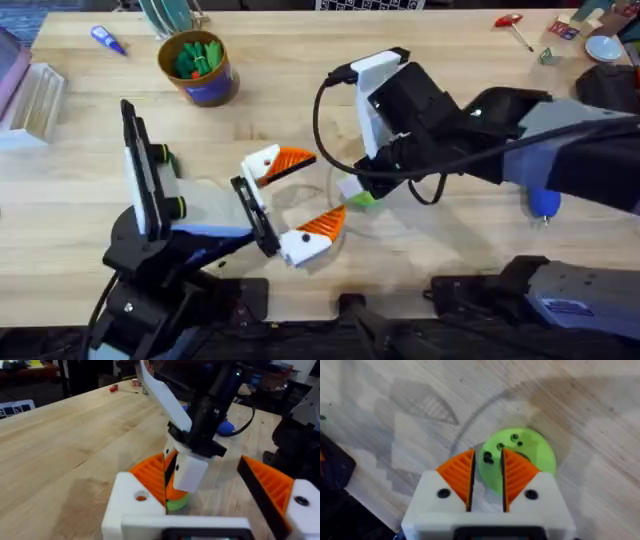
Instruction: Pick up the gripper from the table and insert it into the empty holder that is missing its gripper. Then pick up a screw, insert it into the mounting hole, and use the screwdriver to tighten it. Finally, clean up the table by picking up the vegetable and placing it into the bucket.
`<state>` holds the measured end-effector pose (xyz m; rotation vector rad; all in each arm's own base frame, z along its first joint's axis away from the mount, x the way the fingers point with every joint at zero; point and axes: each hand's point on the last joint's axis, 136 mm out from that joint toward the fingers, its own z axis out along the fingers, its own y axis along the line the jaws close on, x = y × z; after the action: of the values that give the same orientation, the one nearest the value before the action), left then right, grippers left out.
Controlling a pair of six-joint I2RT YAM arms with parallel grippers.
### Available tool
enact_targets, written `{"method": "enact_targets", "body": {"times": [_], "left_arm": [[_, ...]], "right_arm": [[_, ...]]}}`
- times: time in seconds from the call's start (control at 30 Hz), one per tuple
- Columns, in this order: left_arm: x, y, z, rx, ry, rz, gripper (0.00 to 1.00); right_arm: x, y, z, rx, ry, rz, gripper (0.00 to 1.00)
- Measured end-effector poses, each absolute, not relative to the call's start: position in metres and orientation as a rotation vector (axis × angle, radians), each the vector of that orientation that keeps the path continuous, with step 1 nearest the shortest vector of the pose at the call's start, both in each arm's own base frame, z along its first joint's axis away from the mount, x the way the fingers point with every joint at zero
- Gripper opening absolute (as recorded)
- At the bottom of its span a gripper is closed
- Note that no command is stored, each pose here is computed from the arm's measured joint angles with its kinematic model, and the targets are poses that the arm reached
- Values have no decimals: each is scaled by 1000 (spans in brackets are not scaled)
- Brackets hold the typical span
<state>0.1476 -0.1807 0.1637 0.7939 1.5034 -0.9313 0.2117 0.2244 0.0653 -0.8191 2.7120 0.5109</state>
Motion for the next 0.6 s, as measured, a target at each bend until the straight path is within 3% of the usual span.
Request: {"method": "enact_targets", "body": {"times": [0.6], "left_arm": [[148,-181,164,794,1503,-931,909]], "right_arm": [[207,225,64,-888,2697,495,337]]}}
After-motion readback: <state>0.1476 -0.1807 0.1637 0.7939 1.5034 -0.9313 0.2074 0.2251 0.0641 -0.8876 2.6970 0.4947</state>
